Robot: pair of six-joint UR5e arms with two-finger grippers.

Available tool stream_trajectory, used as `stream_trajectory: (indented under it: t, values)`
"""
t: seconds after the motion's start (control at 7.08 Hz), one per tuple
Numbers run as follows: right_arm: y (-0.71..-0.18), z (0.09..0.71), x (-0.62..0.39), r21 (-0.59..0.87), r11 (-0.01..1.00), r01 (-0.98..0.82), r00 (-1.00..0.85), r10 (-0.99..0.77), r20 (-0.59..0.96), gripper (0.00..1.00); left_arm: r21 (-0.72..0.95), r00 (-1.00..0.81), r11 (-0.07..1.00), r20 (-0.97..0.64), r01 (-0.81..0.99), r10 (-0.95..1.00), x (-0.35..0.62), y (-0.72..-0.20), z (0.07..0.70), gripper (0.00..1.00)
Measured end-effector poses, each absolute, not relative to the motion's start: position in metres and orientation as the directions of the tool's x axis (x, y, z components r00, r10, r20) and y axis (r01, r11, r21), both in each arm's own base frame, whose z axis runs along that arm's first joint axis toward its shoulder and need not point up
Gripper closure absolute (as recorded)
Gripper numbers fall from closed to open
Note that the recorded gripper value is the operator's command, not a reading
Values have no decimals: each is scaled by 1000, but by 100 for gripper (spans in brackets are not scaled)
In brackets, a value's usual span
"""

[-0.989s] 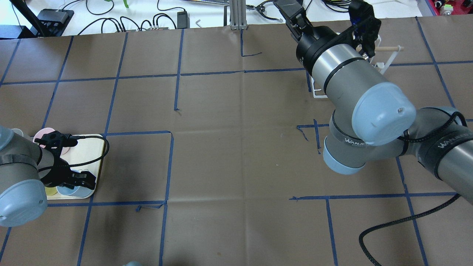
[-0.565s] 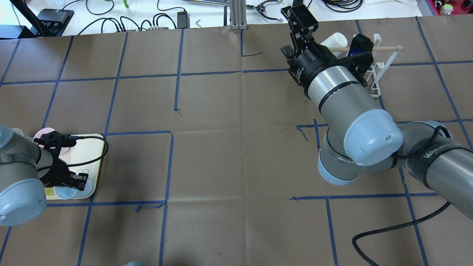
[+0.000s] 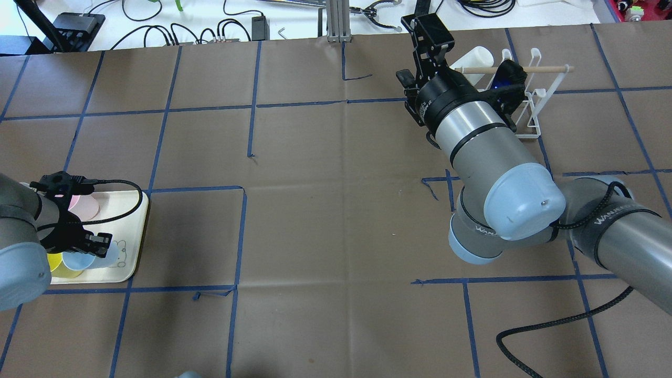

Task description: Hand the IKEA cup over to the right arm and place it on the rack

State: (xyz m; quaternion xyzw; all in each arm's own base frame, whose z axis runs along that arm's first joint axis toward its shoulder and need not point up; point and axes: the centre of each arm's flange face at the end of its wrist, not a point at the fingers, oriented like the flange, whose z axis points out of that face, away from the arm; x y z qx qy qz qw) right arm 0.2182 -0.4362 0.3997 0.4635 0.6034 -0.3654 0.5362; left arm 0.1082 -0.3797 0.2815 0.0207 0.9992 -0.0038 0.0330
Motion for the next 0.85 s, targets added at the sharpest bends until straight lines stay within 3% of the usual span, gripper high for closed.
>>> stream_trajectory:
  t: [0.85]
  values:
    - [-438, 397, 218, 60, 302, 951, 6, 176, -984, 0, -96, -993, 990, 34, 106, 110, 116, -463, 460, 100]
